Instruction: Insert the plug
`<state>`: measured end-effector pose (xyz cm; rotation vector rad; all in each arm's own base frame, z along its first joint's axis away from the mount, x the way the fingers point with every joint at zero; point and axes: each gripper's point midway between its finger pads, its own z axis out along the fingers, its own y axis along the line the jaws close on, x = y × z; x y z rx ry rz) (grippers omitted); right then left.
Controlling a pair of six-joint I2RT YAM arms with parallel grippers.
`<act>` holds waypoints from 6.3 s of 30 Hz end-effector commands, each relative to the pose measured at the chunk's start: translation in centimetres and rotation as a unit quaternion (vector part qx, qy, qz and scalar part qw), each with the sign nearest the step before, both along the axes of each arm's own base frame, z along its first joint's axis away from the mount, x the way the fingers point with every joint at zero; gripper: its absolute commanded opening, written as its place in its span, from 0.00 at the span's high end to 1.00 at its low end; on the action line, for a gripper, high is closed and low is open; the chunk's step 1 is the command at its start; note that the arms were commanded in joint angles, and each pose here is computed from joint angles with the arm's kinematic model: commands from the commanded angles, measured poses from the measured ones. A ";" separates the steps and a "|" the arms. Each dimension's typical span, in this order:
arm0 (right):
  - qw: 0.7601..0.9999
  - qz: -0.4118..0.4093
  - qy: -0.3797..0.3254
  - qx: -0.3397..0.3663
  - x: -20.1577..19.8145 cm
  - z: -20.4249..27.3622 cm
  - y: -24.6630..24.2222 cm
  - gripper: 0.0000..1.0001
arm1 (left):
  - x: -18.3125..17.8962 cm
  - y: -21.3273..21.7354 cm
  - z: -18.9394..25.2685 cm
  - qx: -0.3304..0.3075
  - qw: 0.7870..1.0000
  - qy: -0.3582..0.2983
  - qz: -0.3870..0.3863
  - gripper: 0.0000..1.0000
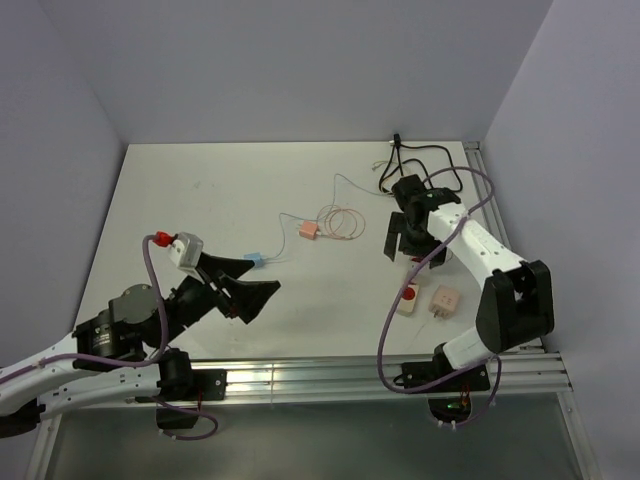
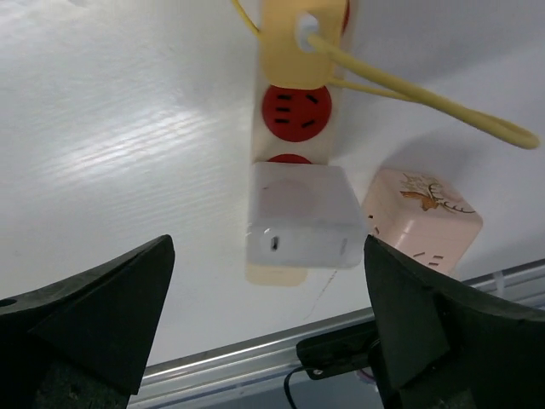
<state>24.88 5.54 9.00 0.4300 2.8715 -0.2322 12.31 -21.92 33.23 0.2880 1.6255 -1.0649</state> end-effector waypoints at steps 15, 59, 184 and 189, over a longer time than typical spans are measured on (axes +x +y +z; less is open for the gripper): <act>0.915 -0.022 -0.284 0.286 -7.4 13.3 4.9 0.01 | 11.0 -4.4 -5.5 0.190 0.964 0.143 0.123 0.01; 0.872 0.173 -0.340 0.307 -14.7 10.0 5.0 0.00 | 19.5 5.1 -26.8 0.514 0.812 0.239 0.135 0.21; 0.605 0.228 -0.347 0.679 -14.9 26.0 21.6 1.00 | -3.2 -9.2 2.7 -0.186 0.953 0.049 -0.235 0.32; 0.600 0.220 -0.351 0.684 -15.0 26.2 21.2 1.00 | -3.7 -9.3 2.2 -0.198 0.950 0.056 -0.234 0.41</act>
